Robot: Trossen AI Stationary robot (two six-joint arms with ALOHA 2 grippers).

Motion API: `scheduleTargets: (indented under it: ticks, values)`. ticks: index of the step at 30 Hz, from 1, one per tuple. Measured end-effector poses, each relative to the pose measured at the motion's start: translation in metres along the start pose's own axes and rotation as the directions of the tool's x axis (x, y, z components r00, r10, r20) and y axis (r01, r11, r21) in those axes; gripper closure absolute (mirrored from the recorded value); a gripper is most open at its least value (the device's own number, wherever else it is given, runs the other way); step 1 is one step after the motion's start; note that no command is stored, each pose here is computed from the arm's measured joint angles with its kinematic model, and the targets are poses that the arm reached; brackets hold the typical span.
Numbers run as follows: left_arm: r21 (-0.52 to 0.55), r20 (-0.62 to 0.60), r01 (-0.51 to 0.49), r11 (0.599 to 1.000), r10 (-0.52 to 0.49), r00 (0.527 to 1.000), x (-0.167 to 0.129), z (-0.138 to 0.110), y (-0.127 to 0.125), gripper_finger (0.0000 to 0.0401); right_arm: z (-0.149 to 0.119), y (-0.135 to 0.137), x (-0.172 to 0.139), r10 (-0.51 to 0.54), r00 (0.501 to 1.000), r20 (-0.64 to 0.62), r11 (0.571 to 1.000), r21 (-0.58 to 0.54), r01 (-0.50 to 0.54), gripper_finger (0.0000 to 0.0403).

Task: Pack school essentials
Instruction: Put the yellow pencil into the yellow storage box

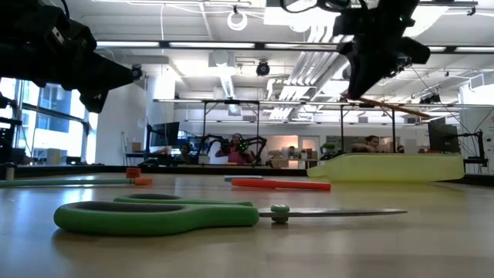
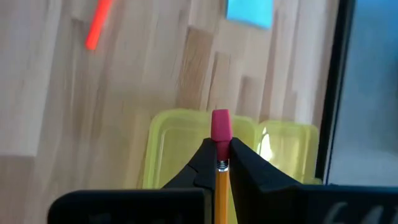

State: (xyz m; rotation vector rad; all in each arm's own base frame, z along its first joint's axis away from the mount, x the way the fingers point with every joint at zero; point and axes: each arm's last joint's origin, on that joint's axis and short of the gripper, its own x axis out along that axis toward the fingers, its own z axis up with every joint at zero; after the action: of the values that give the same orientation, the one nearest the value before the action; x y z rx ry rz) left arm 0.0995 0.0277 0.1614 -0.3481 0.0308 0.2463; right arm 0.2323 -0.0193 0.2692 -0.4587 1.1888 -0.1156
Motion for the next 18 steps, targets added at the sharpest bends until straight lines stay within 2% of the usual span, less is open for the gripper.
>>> scheduleTargets:
  ticks: [4, 9, 18]
  values:
    - [0.000, 0.000, 0.000, 1.000, 0.000, 1.000, 0.000, 0.000, 0.000, 0.0332, -0.006, -0.006, 0.008, 0.042, 0.999, -0.011, 0.999, 0.012, -0.042, 0.0393]
    - [0.000, 0.000, 0.000, 1.000, 0.000, 1.000, 0.000, 0.000, 0.000, 0.0331, -0.008, -0.011, 0.018, 0.093, 0.994, 0.056, 0.995, 0.039, -0.095, 0.0393]
    - [0.000, 0.000, 0.000, 1.000, 0.000, 1.000, 0.000, 0.000, 0.000, 0.0331, -0.019, -0.003, 0.043, 0.127, 0.987, 0.094, 0.991, 0.028, -0.130, 0.0393]
